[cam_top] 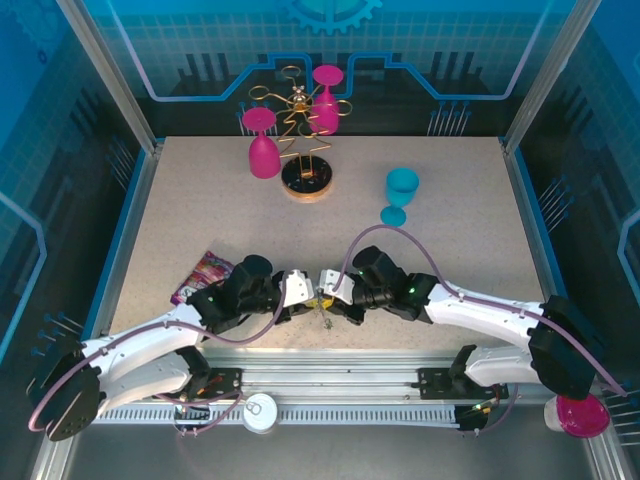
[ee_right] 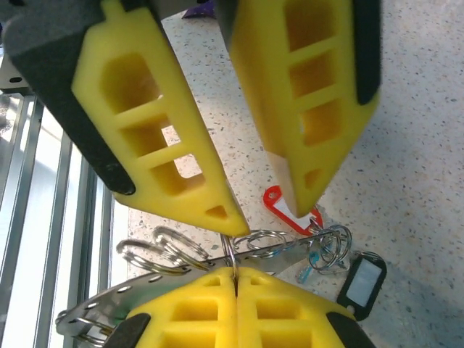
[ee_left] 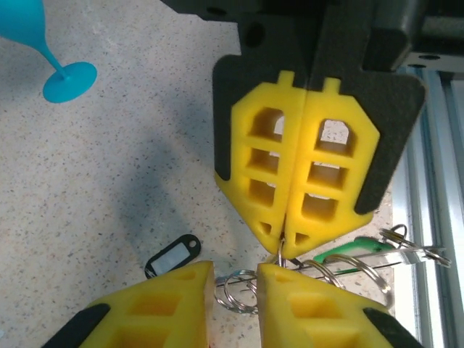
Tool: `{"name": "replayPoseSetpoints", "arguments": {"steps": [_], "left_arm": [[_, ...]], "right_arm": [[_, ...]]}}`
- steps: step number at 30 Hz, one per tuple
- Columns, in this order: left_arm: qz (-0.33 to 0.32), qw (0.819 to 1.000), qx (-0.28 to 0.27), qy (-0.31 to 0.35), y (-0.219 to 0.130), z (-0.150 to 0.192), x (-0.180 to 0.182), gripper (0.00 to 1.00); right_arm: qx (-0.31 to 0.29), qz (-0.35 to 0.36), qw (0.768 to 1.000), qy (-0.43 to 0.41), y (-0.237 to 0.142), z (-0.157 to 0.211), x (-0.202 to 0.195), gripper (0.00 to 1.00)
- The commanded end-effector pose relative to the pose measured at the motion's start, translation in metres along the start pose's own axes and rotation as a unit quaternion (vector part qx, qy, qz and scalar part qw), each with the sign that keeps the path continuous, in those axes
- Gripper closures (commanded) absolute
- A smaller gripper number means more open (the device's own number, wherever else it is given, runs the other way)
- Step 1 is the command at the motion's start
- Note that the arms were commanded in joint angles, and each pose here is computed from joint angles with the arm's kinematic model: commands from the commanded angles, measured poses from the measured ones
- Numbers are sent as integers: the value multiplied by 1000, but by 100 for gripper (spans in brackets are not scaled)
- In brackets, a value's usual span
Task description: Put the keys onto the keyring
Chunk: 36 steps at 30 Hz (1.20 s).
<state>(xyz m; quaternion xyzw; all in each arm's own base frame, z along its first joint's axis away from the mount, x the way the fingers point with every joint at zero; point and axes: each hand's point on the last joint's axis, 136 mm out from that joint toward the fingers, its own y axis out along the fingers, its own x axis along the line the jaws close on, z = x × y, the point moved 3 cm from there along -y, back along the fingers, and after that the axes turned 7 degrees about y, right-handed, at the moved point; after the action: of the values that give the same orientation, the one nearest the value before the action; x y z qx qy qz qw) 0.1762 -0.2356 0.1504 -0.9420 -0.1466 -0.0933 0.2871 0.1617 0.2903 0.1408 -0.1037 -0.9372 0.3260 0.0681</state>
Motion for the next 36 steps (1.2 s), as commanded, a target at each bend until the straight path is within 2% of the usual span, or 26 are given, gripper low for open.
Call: {"name": "replayPoseSetpoints", "arguments": {"steps": [1, 7, 11, 15, 19, 27, 33, 36], "left_arm": [[32, 999, -34, -22, -2, -4, -8, 75], [49, 998, -30, -35, -4, 1, -6, 72], [34, 998, -43, -40, -16, -4, 5, 63], [76, 994, -59, -52, -28, -7, 3, 57], [112, 990, -67, -59, -24, -2, -2, 58], [133, 987, -74, -59, -16, -5, 5, 68], [139, 986, -79, -55, -14, -9, 7, 87], [141, 986, -77, -49, -15, -8, 7, 100]], "right_arm": [[-77, -23, 996, -32, 0, -31, 12, 100], [-78, -13, 996, -32, 0, -29, 10, 100], [-63, 11, 998, -28, 1, -21, 2, 100], [-73, 11, 997, -29, 0, -22, 1, 100], [-89, -4, 995, -36, 0, -26, 5, 100], [-101, -12, 994, -47, -4, -29, 8, 100], [-107, -21, 993, -47, -3, -34, 10, 100], [-124, -18, 992, -36, -7, -37, 7, 100]]}}
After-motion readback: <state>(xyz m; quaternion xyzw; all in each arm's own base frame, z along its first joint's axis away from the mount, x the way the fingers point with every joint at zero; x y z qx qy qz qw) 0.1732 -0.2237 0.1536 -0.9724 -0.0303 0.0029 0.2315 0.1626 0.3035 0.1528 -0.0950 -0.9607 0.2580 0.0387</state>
